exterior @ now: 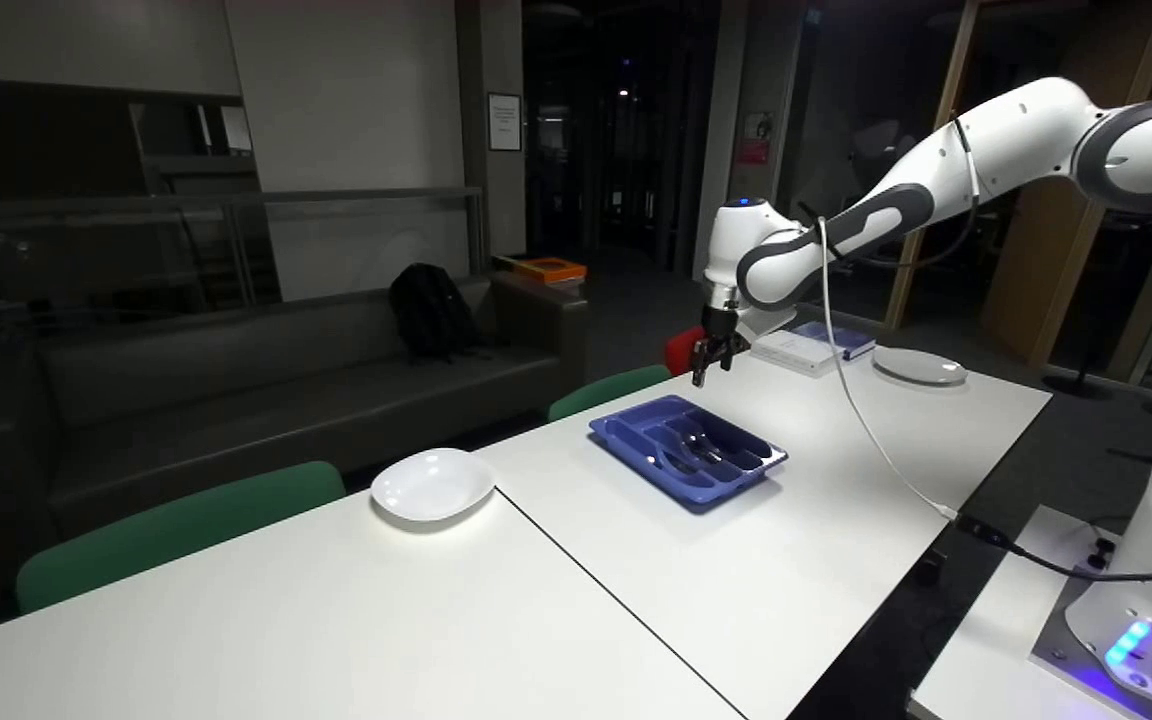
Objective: Pick up the silver cutlery from the counter and place it on the blue tray
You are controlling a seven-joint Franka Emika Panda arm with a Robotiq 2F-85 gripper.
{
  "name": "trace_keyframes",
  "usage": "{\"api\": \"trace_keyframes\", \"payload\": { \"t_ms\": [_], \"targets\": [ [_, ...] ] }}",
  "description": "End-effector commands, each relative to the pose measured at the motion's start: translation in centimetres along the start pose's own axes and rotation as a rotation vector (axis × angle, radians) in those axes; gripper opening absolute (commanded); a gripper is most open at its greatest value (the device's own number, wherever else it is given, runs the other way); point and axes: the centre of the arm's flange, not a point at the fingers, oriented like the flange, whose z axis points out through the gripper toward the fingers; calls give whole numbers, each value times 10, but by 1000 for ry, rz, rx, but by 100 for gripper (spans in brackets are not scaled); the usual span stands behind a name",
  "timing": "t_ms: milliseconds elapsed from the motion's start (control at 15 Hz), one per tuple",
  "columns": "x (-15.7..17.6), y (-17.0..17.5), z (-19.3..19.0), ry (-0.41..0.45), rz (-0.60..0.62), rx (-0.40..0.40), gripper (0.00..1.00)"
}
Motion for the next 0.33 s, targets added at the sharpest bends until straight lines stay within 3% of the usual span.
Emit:
{"api": "trace_keyframes", "payload": {
  "t_ms": [0,67,267],
  "targets": [
    [-42,4,-31,1,5,18,100],
    [-13,-5,-13,1,-6,8,100],
    [-25,-4,-22,1,-8,9,100]
  ]
}}
